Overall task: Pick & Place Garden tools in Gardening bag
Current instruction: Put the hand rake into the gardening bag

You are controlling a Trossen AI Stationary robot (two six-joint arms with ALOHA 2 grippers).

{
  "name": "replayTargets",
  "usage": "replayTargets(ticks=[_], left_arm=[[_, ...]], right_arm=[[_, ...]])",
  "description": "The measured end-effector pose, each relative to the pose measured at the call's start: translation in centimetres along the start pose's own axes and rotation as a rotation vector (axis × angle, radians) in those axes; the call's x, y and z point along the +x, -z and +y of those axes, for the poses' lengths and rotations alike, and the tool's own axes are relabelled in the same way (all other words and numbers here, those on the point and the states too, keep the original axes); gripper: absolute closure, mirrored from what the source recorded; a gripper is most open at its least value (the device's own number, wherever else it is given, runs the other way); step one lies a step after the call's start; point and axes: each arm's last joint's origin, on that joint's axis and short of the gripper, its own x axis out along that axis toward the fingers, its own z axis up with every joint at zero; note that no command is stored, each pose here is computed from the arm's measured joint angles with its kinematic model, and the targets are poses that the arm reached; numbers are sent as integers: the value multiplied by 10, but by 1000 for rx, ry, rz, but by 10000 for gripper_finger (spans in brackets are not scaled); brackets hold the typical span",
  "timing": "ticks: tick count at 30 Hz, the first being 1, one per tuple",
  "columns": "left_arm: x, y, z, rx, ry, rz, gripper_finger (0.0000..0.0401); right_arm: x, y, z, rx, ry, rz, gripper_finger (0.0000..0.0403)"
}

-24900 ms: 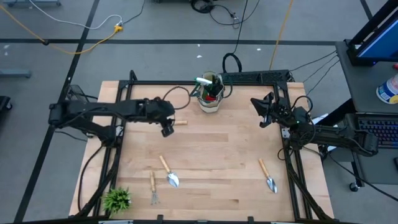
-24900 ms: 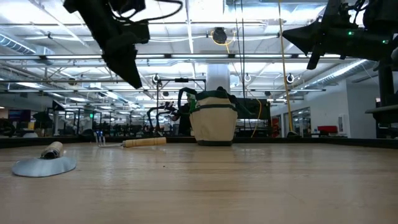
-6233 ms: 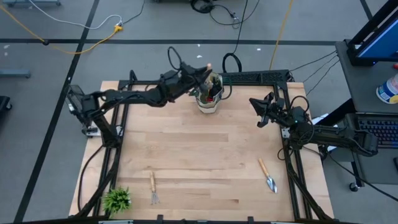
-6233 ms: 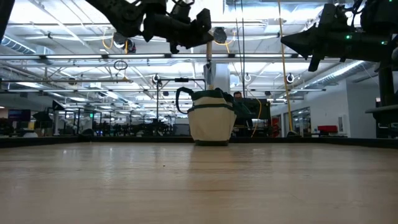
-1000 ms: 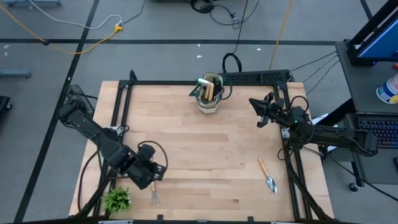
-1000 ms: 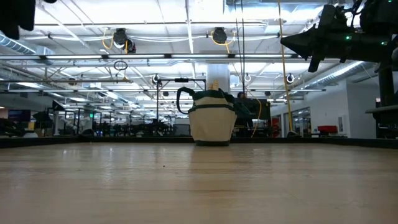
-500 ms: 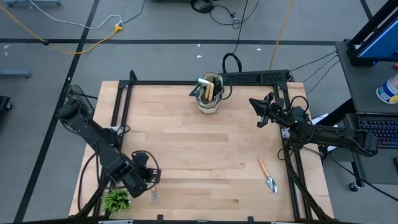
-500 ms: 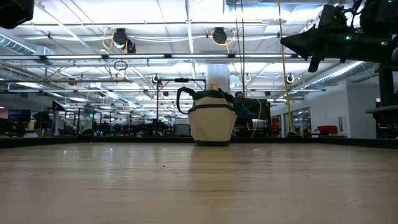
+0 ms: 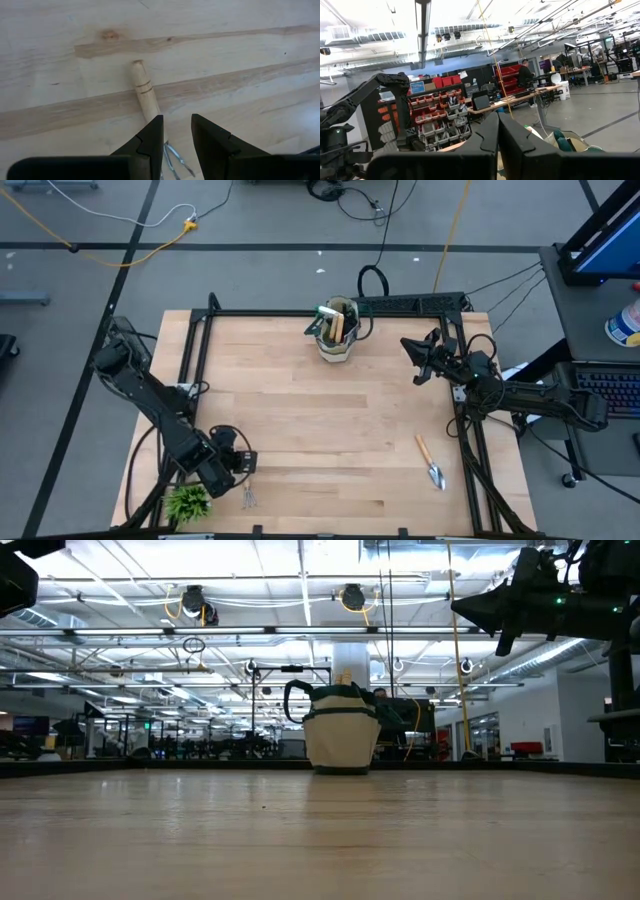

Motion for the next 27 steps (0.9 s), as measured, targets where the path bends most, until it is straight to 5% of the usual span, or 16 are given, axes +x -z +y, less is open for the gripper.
replayTargets(ticks=[15,27], left_arm=[[0,0,0,-2,-3,-3,294],[3,0,1,-18,-18,-3,178]], right_arm=[[0,0,0,0,0,-1,403],[0,0,0,0,0,0,403]])
